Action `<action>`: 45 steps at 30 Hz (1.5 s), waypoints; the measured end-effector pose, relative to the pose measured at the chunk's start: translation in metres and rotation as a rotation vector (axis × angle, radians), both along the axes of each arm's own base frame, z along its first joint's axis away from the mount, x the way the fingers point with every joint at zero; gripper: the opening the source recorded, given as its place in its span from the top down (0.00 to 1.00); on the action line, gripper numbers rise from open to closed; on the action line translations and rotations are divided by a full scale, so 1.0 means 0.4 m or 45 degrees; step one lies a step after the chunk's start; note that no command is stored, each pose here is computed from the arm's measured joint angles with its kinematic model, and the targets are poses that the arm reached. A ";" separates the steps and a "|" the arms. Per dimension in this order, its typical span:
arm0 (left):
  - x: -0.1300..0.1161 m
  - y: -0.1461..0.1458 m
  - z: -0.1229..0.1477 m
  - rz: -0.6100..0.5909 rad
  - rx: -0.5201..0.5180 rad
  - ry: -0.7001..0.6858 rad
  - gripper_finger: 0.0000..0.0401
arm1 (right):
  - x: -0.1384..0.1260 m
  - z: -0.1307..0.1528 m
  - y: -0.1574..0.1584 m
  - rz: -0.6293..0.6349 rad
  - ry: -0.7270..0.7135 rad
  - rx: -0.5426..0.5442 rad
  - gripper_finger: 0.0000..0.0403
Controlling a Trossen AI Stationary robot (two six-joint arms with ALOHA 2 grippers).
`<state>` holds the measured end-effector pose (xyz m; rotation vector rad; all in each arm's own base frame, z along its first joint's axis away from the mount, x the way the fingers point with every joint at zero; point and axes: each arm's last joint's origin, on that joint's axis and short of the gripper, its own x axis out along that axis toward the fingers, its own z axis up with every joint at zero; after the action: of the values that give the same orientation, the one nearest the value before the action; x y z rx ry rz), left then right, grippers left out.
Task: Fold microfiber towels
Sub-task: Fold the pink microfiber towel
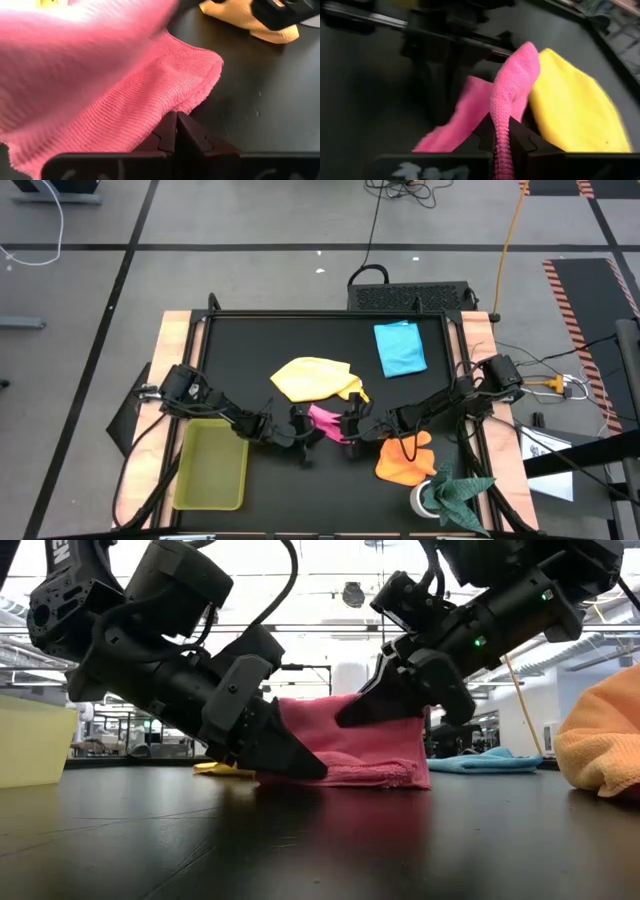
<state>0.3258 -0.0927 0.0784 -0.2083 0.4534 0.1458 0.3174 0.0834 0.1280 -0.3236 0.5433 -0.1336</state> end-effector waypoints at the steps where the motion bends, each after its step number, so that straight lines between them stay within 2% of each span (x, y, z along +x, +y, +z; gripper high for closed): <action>1: 0.000 0.000 0.000 0.001 -0.002 0.000 0.96 | 0.000 0.000 0.002 0.022 0.003 0.024 0.98; 7: 0.002 0.000 0.003 0.006 -0.013 -0.017 0.99 | 0.000 -0.001 0.004 0.019 -0.003 0.097 0.98; 13: 0.003 0.000 0.006 0.000 -0.019 -0.033 0.94 | 0.004 -0.024 0.009 0.044 0.019 0.208 0.97; 17: 0.003 -0.007 0.005 -0.126 -0.031 -0.014 0.89 | 0.006 -0.035 0.010 0.024 0.019 0.265 0.93; 21: 0.002 -0.014 0.004 -0.232 -0.087 0.002 0.76 | 0.007 -0.034 0.009 0.009 0.012 0.290 0.85; 26: -0.001 -0.027 0.012 -0.358 -0.224 0.020 0.59 | 0.007 -0.036 0.004 -0.012 0.019 0.317 0.71; 30: -0.012 -0.063 0.051 -0.430 -0.199 -0.041 0.54 | 0.012 -0.034 -0.002 0.020 0.014 0.374 0.58; 33: -0.020 -0.086 0.103 -0.398 -0.106 -0.163 0.55 | 0.013 -0.032 -0.004 0.058 0.017 0.397 0.49; 38: -0.031 -0.082 0.182 -0.198 0.011 -0.297 0.61 | 0.011 -0.002 -0.004 0.084 -0.021 0.393 0.41; 41: -0.025 -0.049 0.206 -0.112 0.044 -0.320 0.66 | 0.004 0.019 -0.005 0.071 -0.023 0.417 0.40; 45: -0.011 0.020 0.184 0.011 0.047 -0.197 0.73 | -0.011 0.049 -0.009 0.026 -0.013 0.482 0.46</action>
<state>0.3213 -0.0847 0.1521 -0.1837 0.2956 0.1450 0.3131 0.0797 0.1475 0.0402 0.5429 -0.0110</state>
